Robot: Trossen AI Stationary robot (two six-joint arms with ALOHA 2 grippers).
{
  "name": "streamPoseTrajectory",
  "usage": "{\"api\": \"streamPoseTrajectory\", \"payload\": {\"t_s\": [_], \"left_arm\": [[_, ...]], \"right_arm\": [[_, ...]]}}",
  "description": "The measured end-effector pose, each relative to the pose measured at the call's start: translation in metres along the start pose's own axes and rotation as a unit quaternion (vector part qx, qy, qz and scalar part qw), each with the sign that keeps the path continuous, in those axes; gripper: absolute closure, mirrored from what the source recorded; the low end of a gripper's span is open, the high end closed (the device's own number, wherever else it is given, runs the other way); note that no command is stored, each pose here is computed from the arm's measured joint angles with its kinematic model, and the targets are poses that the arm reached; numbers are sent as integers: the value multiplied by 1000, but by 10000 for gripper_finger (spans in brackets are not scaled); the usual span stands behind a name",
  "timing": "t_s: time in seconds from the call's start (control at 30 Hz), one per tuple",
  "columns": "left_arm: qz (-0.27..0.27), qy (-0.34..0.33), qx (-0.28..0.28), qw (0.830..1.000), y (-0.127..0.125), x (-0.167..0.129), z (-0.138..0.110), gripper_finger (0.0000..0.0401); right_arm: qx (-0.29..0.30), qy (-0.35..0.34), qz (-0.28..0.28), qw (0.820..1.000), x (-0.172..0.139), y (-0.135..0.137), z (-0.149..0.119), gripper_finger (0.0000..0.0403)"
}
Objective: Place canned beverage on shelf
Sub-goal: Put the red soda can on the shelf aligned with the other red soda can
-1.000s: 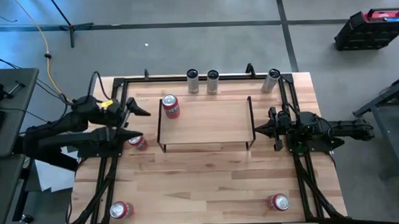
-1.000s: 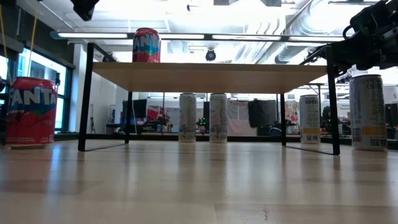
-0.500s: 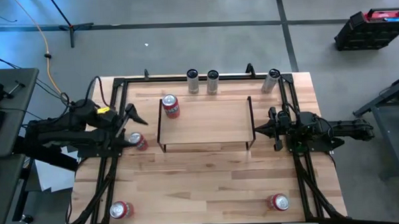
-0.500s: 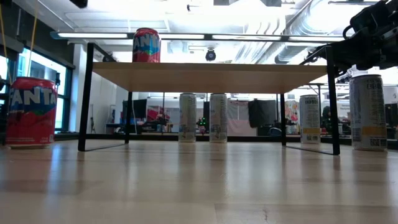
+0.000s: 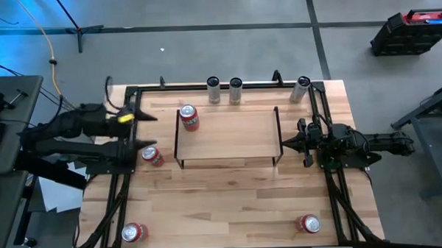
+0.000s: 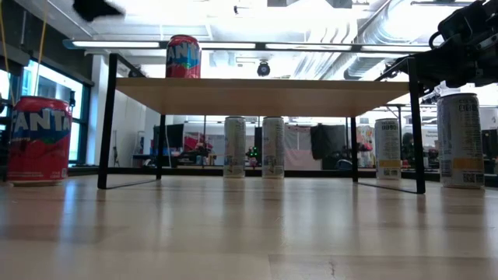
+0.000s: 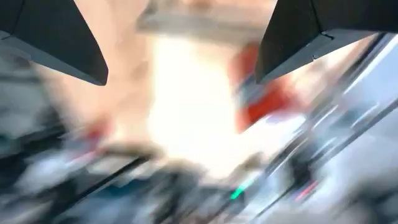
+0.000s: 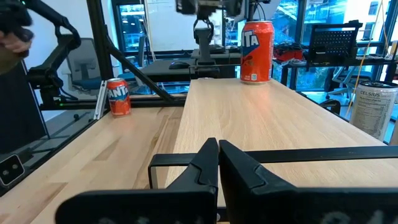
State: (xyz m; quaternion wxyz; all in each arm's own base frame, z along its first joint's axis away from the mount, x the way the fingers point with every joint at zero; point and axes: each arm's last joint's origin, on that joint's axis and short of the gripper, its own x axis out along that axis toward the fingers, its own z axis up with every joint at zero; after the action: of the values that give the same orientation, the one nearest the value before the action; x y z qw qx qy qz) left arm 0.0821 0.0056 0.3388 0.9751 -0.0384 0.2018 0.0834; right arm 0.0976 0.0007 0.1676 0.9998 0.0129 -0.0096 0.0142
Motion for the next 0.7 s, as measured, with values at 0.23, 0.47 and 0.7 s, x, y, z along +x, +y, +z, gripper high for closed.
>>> {"api": "streamPoseTrajectory", "payload": {"t_s": [0.23,0.47,0.7], "left_arm": [[107,254,-108,955,4,-11,-13,1],[122,338,-167,918,3,-17,-19,1],[113,347,-76,928,2,-4,-18,1]], "right_arm": [[0,0,0,1000,0,0,0,402],[0,0,0,1000,0,0,0,402],[0,0,0,1000,0,0,0,402]]}}
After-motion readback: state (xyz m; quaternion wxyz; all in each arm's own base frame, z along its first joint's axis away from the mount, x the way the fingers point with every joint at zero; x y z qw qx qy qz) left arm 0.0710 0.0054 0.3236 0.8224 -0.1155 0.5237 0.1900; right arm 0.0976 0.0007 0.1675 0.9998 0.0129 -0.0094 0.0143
